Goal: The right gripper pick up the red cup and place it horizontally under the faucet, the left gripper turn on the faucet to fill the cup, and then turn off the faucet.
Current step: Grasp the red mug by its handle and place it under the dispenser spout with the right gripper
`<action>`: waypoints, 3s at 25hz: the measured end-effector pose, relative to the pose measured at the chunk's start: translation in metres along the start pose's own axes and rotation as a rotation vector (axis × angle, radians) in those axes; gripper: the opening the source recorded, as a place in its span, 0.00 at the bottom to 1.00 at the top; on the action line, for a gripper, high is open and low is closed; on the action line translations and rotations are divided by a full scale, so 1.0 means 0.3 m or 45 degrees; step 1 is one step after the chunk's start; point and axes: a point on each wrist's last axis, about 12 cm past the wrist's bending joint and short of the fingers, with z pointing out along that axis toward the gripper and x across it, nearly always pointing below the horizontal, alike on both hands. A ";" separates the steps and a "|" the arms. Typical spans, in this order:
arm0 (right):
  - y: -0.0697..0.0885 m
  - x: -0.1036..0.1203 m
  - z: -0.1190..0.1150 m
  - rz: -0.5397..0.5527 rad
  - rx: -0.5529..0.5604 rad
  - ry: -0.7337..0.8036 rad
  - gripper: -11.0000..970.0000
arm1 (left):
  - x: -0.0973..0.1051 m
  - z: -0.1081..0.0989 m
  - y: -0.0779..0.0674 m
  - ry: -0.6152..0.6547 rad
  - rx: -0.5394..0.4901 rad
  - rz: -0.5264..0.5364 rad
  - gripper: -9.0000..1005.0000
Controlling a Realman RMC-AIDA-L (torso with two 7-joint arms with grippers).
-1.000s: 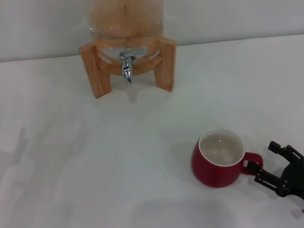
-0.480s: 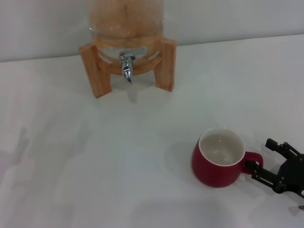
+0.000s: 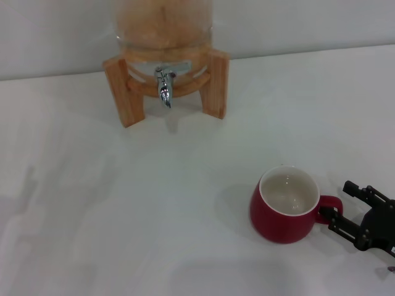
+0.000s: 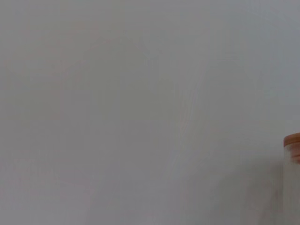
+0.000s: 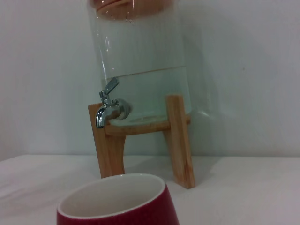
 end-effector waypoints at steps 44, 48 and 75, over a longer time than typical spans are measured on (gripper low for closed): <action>0.006 -0.011 0.021 -0.012 -0.036 -0.019 0.20 | 0.001 -0.002 -0.002 0.002 0.004 -0.001 0.86; 0.006 -0.013 0.022 -0.007 -0.038 -0.022 0.20 | 0.001 -0.002 -0.002 0.003 0.004 0.000 0.86; 0.033 -0.033 0.085 0.074 -0.164 -0.025 0.19 | 0.004 -0.008 -0.006 0.010 0.014 -0.013 0.86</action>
